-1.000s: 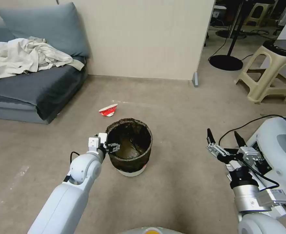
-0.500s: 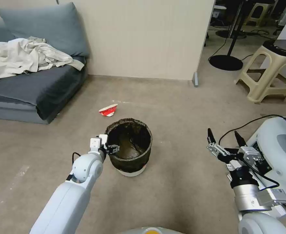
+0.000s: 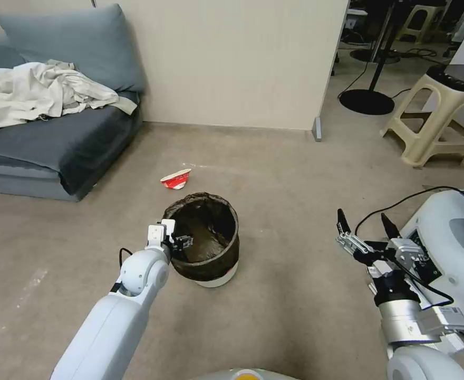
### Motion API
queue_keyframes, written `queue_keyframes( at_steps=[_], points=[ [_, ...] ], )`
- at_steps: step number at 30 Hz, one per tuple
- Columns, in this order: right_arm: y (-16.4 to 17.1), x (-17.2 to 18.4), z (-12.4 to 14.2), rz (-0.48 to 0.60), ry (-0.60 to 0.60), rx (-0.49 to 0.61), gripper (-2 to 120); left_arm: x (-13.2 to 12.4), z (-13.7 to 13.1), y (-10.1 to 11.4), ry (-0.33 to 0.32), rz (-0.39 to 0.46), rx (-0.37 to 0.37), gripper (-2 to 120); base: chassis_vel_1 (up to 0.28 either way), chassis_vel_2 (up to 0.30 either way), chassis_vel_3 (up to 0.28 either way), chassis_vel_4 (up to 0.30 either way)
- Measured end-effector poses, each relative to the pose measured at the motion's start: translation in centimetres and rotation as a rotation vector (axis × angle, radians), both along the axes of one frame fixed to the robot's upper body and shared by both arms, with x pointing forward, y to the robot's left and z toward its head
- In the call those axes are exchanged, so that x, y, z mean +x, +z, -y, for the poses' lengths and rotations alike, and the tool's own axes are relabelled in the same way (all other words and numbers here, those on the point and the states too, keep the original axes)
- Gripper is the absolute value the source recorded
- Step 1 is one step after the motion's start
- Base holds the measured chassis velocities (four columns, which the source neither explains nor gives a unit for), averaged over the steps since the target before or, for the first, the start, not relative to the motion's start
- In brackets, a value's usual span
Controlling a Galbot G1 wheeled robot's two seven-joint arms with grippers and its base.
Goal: Pick up the trash can from the floor.
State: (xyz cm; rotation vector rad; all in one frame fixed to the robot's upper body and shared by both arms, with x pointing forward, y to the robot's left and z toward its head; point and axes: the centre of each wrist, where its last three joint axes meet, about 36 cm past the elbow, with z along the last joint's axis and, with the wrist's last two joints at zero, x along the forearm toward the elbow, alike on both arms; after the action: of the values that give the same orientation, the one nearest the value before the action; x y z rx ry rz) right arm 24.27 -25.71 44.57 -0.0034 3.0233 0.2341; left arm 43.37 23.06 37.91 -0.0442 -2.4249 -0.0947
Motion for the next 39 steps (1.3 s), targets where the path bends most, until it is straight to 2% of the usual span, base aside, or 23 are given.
queue_keyframes(
  at_steps=[1, 5, 7, 8, 11, 12, 14, 20, 29, 39],
  points=[
    [0.0, 0.0, 0.0, -0.001, 0.000, 0.000, 100, 0.0, -0.1, 0.0, 0.001, -0.001, 0.000, 69, 0.000, 0.000, 0.000, 0.000],
    [-0.1, 0.0, 0.0, -0.002, 0.000, 0.000, 100, -0.1, -0.2, 0.0, 0.004, -0.002, 0.000, 61, 0.000, 0.000, 0.000, 0.000],
    [-0.1, 0.0, 0.0, -0.002, 0.000, 0.001, 100, -0.2, -0.3, 0.0, 0.008, -0.001, -0.001, 49, 0.000, 0.000, 0.000, 0.000],
    [-0.1, 0.0, 0.0, -0.002, 0.000, 0.001, 100, -0.2, -0.3, 0.0, 0.008, -0.001, -0.001, 49, 0.000, 0.000, 0.000, 0.000],
    [-0.2, 0.1, -0.1, -0.002, 0.000, 0.001, 100, -0.3, -0.4, 0.0, 0.014, 0.000, -0.004, 35, 0.000, 0.000, 0.000, 0.000],
    [-0.2, 0.1, -0.1, -0.002, 0.000, 0.001, 100, -0.3, -0.4, 0.0, 0.014, 0.000, -0.004, 35, 0.000, 0.000, 0.000, 0.000],
    [-0.2, 0.1, -0.1, -0.003, 0.000, 0.001, 100, -0.3, -0.5, 0.2, 0.021, 0.004, -0.005, 25, 0.000, 0.000, 0.000, 0.000],
    [-0.3, 0.0, -0.1, -0.002, 0.000, 0.000, 100, -0.8, -0.4, 0.7, 0.022, 0.016, -0.022, 10, 0.000, 0.000, 0.000, 0.000],
    [-0.2, -0.1, -0.1, -0.002, 0.002, -0.002, 100, -1.5, -0.6, 1.3, 0.030, 0.028, -0.030, 7, 0.000, 0.000, 0.000, 0.000],
    [0.0, -0.2, -0.2, 0.004, 0.006, -0.002, 100, -2.8, -1.3, 3.9, 0.060, 0.076, -0.086, 2, 0.000, 0.000, 0.000, 0.000]
  ],
)
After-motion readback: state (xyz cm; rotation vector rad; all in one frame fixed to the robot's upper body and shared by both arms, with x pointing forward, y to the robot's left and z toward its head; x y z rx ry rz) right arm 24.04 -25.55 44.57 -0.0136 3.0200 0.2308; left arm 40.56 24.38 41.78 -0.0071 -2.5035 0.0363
